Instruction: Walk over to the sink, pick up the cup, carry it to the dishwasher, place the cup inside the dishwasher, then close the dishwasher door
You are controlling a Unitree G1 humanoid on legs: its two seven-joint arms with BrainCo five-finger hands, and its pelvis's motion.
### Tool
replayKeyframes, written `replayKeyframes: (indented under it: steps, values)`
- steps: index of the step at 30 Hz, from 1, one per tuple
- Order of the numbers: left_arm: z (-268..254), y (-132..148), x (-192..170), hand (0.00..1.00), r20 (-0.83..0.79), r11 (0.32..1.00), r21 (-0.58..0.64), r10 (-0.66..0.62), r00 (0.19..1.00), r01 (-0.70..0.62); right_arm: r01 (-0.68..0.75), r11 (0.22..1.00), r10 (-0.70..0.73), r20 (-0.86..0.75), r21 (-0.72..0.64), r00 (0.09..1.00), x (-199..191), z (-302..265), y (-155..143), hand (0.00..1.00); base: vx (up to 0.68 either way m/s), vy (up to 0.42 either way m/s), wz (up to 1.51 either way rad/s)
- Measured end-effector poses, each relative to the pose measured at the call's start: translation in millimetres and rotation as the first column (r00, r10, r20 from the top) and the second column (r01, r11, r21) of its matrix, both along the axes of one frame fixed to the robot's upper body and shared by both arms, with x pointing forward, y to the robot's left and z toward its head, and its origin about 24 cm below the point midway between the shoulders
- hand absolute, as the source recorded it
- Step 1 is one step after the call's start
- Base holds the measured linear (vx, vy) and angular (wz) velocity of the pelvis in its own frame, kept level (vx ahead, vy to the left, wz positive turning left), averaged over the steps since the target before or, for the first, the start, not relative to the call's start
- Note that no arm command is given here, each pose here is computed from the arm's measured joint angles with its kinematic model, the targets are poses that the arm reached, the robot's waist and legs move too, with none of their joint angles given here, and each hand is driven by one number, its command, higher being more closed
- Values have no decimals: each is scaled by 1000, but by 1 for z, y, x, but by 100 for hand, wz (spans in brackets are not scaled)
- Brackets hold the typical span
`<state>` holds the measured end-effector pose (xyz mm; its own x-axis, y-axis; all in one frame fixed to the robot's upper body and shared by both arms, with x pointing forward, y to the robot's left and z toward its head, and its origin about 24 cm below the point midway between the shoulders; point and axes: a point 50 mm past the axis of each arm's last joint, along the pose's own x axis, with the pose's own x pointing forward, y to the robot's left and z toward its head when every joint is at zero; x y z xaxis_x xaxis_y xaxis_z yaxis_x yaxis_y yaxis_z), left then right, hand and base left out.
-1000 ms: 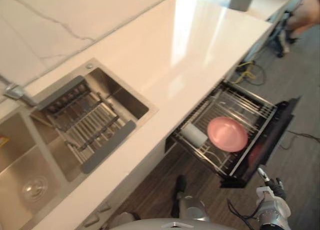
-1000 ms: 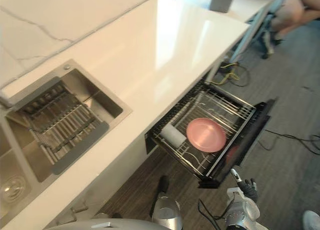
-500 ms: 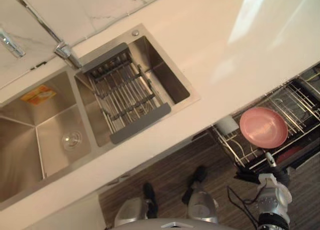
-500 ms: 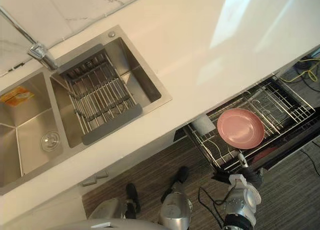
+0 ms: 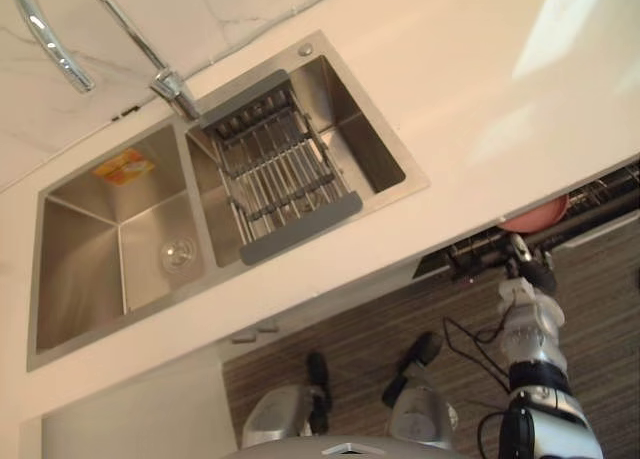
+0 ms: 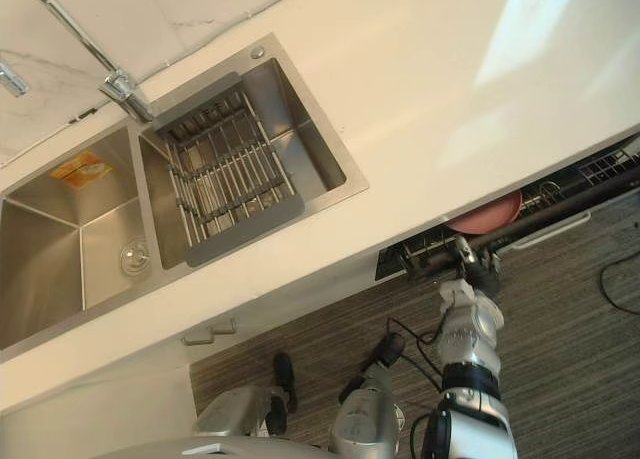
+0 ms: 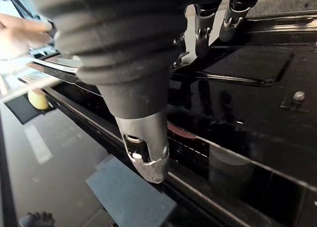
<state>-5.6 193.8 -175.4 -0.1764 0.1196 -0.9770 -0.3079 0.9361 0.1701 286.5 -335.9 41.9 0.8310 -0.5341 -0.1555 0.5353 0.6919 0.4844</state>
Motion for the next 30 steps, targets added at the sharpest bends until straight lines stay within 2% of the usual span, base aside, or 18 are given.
replayKeyframes:
  steps: [4, 8, 12, 15, 17, 20, 23, 27, 30]
  values:
    - [1, 2, -14, 0, -74, 1000, 4, -12, 997, 13, -35, 998, 36, 9, -53, 999, 12, 10, 3, 0, -12, -1, 3]
    - [1, 5, -6, 0, -39, 1000, 17, -19, 999, 20, -40, 989, 46, 40, -139, 998, 25, 36, -3, 0, -54, -9, -1]
    - [1, 13, 12, 0, 21, 999, 42, -33, 999, 33, -76, 983, 88, 65, -169, 994, 36, 47, 7, 0, -117, -86, 3]
    - [1, 11, 24, 0, 61, 999, 27, -40, 997, 38, -101, 981, 124, 136, -167, 983, 41, 52, 26, 0, -131, -197, 10]
    - [3, 20, 31, 0, 78, 998, 39, -47, 996, 44, -104, 983, 122, 117, -149, 986, 31, 33, 38, 0, -46, -252, 63]
    - [1, 14, 23, 0, 77, 1000, 0, -14, 997, 14, -267, 946, 261, -54, -186, 964, 9, -15, 75, 0, 2, -152, 16]
    - [0, 8, 20, 0, 139, 998, -47, 55, 989, -49, -350, 934, 321, -252, -75, 913, -35, -81, 111, 0, 80, -77, 2]
    - [-1, -5, 32, 0, 231, 976, -134, 198, 953, -171, -362, 932, 319, -501, 12, 804, -99, -139, 115, 0, 78, 7, -8]
    - [1, -2, 38, 0, 277, 971, -149, 222, 935, -186, -355, 933, 314, -610, 58, 727, -132, -162, 112, 0, 64, 92, -21]
